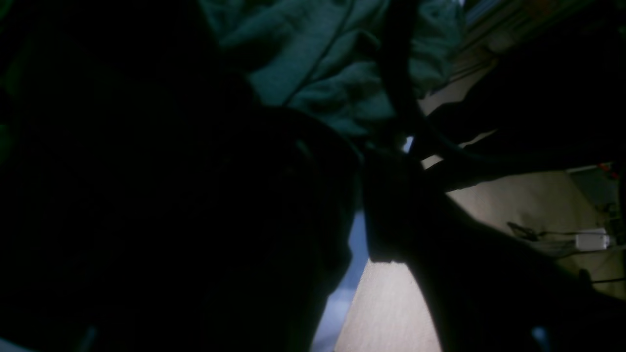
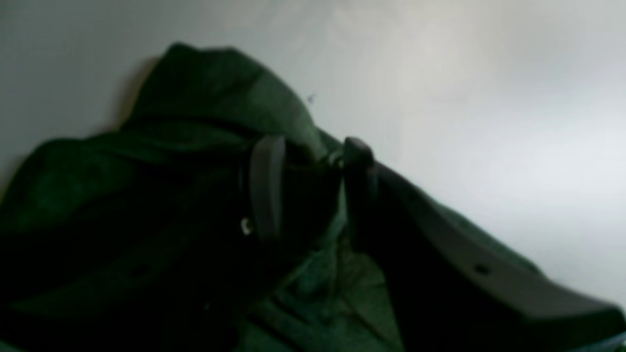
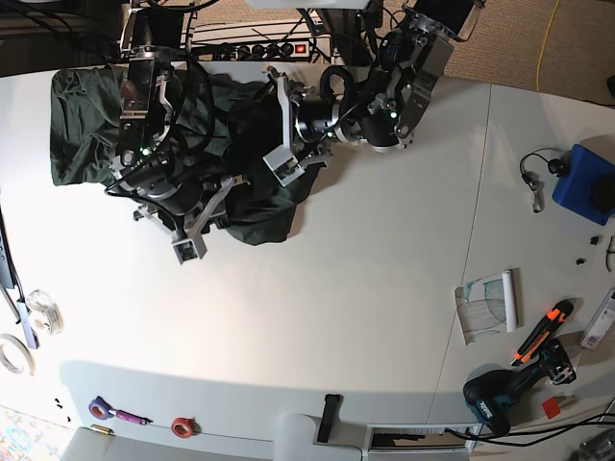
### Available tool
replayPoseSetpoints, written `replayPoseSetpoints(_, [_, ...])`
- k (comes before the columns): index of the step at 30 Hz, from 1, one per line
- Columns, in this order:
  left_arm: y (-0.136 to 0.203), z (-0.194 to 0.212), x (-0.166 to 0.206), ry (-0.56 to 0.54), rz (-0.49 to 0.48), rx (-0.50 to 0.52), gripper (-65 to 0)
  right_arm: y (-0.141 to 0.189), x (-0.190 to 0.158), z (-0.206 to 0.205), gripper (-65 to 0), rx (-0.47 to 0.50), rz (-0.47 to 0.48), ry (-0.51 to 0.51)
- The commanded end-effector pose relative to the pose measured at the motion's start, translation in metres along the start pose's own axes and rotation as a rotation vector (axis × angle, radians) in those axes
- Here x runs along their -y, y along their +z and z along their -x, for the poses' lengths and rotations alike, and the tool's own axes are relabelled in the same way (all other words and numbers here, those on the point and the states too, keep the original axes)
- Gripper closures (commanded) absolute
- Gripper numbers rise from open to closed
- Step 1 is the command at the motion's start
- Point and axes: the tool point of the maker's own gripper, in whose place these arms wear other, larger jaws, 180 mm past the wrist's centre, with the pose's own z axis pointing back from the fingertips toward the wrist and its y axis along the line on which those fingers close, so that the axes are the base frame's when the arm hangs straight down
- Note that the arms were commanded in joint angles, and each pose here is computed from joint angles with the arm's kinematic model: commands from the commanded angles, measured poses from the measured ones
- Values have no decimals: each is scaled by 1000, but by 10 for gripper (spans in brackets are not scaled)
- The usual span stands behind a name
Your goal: Layout the t-shirt on the table in an organized manner, then fold the t-shirt properly
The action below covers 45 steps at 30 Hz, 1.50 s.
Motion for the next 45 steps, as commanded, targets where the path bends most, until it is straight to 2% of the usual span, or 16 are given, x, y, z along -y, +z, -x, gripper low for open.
replayPoseSetpoints(1, [2, -22, 11, -21, 47, 75, -344, 9, 7, -28, -203, 88, 16, 22])
replayPoseSetpoints(6, [15, -38, 49, -131, 206, 117, -343, 32, 25, -58, -203, 181, 80, 62])
replayPoseSetpoints(9, [26, -45, 70, -194, 277, 117, -343, 42, 45, -60, -203, 203, 132, 27])
replayPoseSetpoints(13, [35, -48, 77, -224, 294, 116, -318, 60, 90, -51, -202, 213, 243, -62])
replayPoseSetpoints(16, [35, -51, 67, -238, 244, 136, -243, 84, 136, -36, -202, 223, 365, -155])
replayPoseSetpoints(20, [31, -56, 32, -190, 52, 137, -125, 128, 195, -7, -202, 204, 531, -260])
replayPoseSetpoints(24, [31, -63, 17, -209, -36, 164, -30, 158, 215, 10, -201, 243, 533, -311])
replayPoseSetpoints(27, [31, -67, 3, -201, -107, 155, 0, 163, 210, 22, -201, 225, 483, -313])
replayPoseSetpoints(30, [31, -59, -24, -163, -229, 110, -6, 160, 202, 33, -201, 206, 444, -322])
replayPoseSetpoints(31, [30, -55, -29, -164, -243, 92, -36, 159, 199, 34, -201, 206, 430, -328])
replayPoseSetpoints(34, [25, -43, -34, -141, -246, 50, -218, 157, 193, 33, -201, 220, 398, -341])
replayPoseSetpoints(35, [24, -40, -34, -129, -238, 44, -251, 156, 192, 31, -201, 228, 389, -344])
replayPoseSetpoints(40, [20, -32, -39, -108, -237, 24, -264, 156, 190, 30, -201, 234, 380, -347])
replayPoseSetpoints(45, [20, -29, -44, -92, -253, 15, -326, 156, 190, 30, -201, 235, 380, -347])
